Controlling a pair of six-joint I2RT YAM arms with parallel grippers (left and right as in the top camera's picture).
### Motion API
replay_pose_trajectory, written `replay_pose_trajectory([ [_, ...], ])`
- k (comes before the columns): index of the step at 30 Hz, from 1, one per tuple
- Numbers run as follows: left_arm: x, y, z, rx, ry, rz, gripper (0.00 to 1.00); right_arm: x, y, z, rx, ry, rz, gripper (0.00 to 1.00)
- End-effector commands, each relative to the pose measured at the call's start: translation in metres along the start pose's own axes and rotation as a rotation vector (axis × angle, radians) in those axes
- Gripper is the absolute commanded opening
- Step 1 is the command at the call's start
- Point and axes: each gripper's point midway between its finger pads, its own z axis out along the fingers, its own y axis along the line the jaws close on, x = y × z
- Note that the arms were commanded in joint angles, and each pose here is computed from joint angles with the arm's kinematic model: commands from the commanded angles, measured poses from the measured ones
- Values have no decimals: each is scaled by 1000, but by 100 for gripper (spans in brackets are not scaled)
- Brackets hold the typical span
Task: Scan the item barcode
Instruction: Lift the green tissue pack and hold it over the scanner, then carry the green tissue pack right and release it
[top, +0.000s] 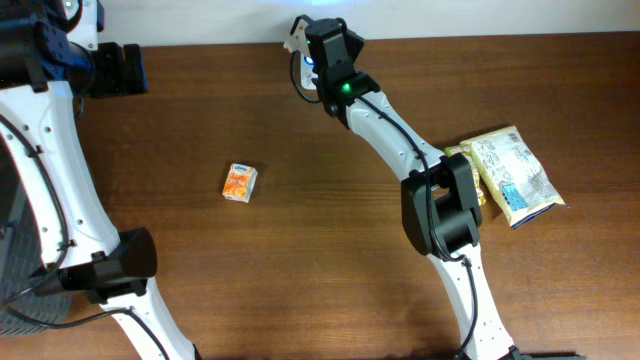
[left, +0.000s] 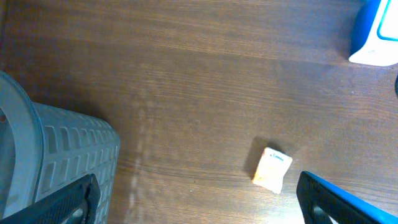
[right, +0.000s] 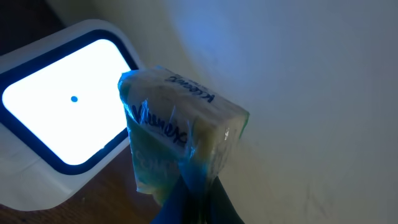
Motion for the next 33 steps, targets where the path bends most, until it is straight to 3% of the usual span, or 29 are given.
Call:
replay_pose_trajectory([
  [1, -1, 0, -3, 5, -9, 14, 99, -3, 15, 6, -30, -22, -32, 4],
  [13, -1, 0, -3, 5, -9, 14, 99, -6, 17, 1, -46, -25, -21, 4],
  [17, -1, 0, -3, 5, -9, 14, 99, -27, -28, -49, -138, -85, 254, 4],
  [19, -1, 0, -3, 5, -9, 14, 99, -37, -51, -104, -305, -117, 450, 4],
  [21, -1, 0, -3, 5, -9, 14, 99, -11, -62, -158, -419, 31, 669, 4],
  [24, -1, 0, -3, 5, -9, 14, 99, 63, -24, -215, -571, 390, 624, 4],
  [29, -1, 0, -3, 5, -9, 14, 99, 183, 60, -220, -606, 966, 696, 4],
  [33, -1, 0, -3, 5, -9, 14, 99, 265, 97, -222, -591, 1199, 710, 4],
])
